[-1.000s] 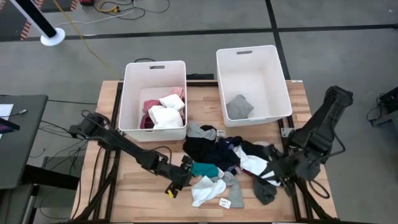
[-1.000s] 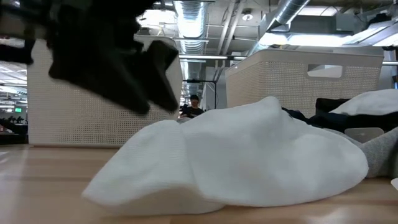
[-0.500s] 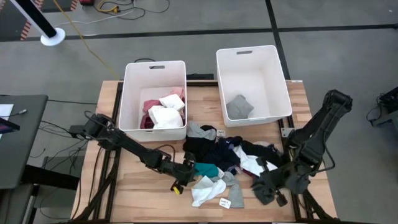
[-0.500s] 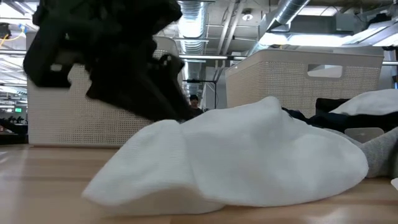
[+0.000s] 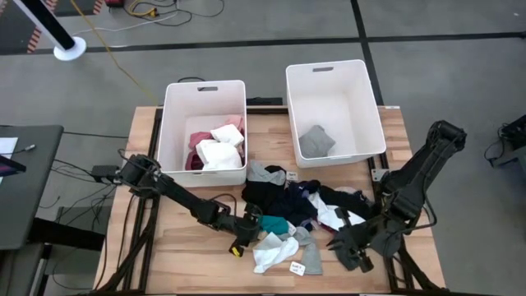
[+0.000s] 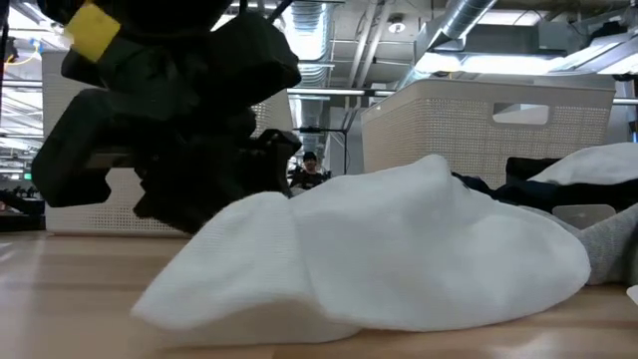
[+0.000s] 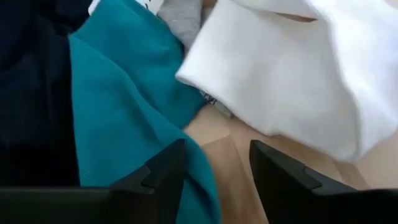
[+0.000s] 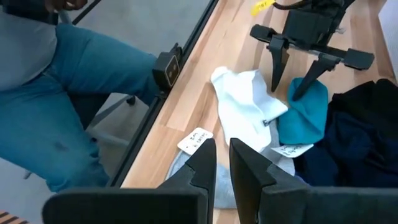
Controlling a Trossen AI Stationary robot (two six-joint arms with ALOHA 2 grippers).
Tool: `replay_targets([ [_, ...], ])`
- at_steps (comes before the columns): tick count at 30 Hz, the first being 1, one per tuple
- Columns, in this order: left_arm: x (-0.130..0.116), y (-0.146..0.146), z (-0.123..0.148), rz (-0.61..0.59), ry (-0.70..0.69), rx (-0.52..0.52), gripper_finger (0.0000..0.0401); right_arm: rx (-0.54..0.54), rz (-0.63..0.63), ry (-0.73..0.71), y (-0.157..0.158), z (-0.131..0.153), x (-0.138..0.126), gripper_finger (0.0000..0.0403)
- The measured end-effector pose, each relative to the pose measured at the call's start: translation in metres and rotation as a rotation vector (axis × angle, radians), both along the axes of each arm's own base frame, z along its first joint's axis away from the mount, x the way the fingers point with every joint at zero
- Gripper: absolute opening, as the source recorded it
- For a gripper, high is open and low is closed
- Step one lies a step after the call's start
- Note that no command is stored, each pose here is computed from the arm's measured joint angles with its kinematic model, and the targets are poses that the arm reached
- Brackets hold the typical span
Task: Sort clothes
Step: Put the blue sock into the left white bin
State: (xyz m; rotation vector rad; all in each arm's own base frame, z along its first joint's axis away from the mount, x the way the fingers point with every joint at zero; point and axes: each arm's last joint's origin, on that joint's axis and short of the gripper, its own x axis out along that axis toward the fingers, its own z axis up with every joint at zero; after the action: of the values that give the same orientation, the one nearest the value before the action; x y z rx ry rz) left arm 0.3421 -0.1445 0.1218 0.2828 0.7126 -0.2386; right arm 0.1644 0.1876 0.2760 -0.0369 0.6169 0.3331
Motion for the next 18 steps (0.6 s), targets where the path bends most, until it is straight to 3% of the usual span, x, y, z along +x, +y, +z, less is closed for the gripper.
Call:
replay_targets([
  [5, 0.0004, 0.0009, 0.0002, 0.000, -0.007, 0.019, 0.0122, 0.010, -0.006, 0.000, 0.0001, 0.0002, 0.0003, 0.0063],
  [12, 0.0008, 0.0038, 0.0000, 0.032, -0.023, 0.094, 0.0019, 0.023, -0.025, -0.019, 0.0004, 0.0018, 0.0013, 0.0063],
  [18, 0.0005, 0.0035, -0.0001, 0.025, -0.023, 0.107, 0.0006, 0.044, -0.035, -0.020, 0.0009, 0.0025, 0.0016, 0.0063],
])
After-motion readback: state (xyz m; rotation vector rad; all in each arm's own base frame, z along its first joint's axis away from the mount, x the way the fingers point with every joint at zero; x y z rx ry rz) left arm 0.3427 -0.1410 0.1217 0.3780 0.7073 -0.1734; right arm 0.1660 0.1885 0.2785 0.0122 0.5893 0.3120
